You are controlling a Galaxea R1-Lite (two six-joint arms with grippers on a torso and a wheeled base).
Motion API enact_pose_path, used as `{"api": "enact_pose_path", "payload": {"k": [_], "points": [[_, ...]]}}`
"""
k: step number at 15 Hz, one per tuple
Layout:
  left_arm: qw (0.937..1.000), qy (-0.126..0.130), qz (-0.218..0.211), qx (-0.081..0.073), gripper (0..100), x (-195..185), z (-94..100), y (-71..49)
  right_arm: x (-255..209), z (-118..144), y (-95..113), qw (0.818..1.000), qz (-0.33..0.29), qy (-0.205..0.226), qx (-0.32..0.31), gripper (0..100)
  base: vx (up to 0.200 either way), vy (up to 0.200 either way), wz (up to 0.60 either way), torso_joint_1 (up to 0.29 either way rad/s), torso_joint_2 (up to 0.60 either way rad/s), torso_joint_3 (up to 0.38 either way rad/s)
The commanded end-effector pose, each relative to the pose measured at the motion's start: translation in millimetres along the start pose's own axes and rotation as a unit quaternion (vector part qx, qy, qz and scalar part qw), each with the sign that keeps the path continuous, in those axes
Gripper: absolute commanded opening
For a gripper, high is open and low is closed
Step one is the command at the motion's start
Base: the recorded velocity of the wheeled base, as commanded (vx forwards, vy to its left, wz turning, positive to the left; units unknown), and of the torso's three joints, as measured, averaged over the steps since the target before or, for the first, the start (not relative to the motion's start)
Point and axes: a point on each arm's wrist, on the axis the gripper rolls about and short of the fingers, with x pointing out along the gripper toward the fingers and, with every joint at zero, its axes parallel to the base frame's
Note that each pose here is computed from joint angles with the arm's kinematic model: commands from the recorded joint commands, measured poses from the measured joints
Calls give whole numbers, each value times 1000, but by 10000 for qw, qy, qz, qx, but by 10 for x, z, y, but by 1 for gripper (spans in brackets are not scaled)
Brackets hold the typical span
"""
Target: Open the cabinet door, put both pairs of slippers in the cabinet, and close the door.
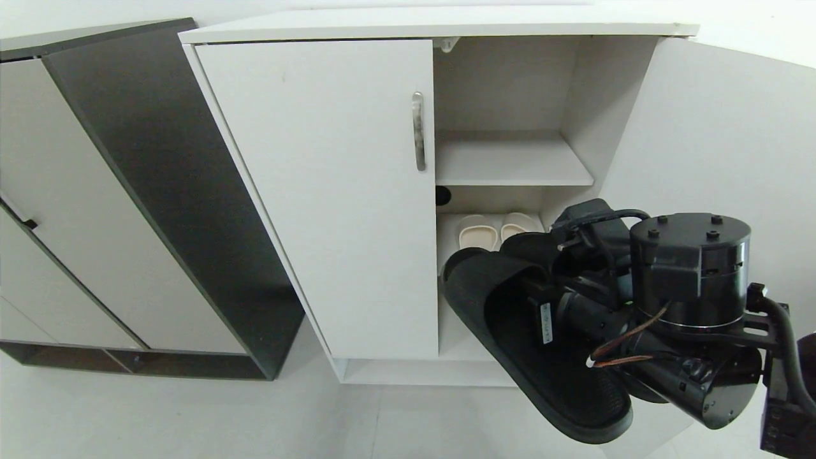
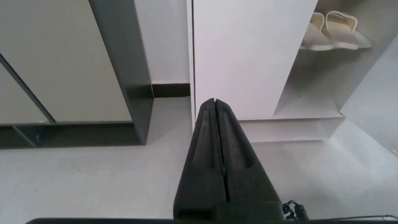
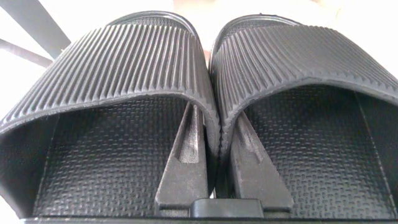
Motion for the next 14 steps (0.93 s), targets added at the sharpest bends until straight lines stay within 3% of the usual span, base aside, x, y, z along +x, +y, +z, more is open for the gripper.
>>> {"api": "enact_pose_path", "payload": {"k": [1, 7, 10, 14], "points": [[10000, 0, 2, 2, 0, 0, 0, 0, 21, -23, 8, 10000, -14, 44, -21, 0, 0, 0, 0, 0, 0, 0], [10000, 8, -6, 1, 0, 1, 0, 0, 83, 93, 89, 9997, -143, -174, 66, 0, 0, 0, 0, 0, 0, 0], [10000, 0, -5, 9, 0, 0, 0, 0, 272, 291, 274, 9923, -1192, -120, 321, 0, 0, 0, 0, 0, 0, 0], [10000, 0, -5, 17, 0, 0, 0, 0, 510, 648, 479, 9851, -1618, -160, 553, 0, 0, 0, 0, 0, 0, 0]]}}
